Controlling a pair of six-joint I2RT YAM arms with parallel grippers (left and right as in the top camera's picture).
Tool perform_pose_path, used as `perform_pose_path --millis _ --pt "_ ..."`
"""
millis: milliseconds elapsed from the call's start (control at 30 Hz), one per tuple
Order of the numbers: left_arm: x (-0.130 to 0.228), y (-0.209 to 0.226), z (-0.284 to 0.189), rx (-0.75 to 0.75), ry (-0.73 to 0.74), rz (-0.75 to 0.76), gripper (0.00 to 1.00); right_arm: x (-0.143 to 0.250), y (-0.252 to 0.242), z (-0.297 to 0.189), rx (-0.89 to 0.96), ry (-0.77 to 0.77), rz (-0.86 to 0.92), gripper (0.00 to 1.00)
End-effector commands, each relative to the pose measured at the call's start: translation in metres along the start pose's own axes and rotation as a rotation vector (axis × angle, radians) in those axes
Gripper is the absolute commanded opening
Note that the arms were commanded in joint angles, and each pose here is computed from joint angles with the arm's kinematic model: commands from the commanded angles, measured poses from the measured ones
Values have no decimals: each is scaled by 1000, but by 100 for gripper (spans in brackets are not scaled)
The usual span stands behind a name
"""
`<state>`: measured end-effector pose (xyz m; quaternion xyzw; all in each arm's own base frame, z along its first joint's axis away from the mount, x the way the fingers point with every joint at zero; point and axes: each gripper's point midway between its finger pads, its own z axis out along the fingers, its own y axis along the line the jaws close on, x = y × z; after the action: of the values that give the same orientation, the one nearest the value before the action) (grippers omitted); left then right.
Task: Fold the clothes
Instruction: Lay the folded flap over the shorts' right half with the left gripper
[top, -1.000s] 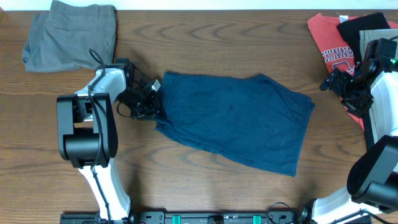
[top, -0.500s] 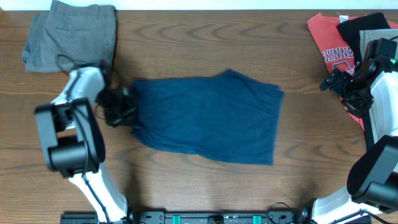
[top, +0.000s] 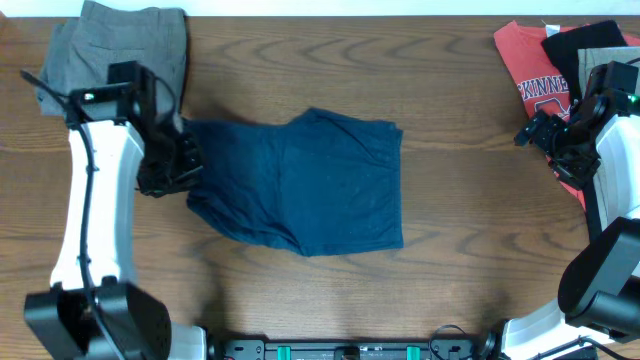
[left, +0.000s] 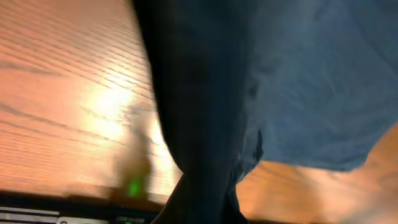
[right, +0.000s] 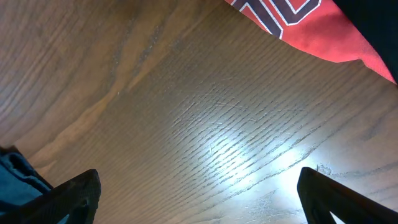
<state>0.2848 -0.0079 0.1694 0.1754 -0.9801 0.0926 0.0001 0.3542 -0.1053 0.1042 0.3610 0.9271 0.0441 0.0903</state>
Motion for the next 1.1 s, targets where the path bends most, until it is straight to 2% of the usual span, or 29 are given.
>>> perform_pose_path --millis 0,467,800,1067 --pt "8 -18 -12 -14 -43 95 6 -1 1 0 -3 -1 -10 99" --pt "32 -123 1 63 -135 448 6 -1 1 0 -3 -1 -10 99" --pt "51 -172 23 113 -157 566 6 -1 1 0 -3 -1 -10 99" --pt "60 -194 58 95 -104 630 6 -1 1 0 -3 -1 -10 99"
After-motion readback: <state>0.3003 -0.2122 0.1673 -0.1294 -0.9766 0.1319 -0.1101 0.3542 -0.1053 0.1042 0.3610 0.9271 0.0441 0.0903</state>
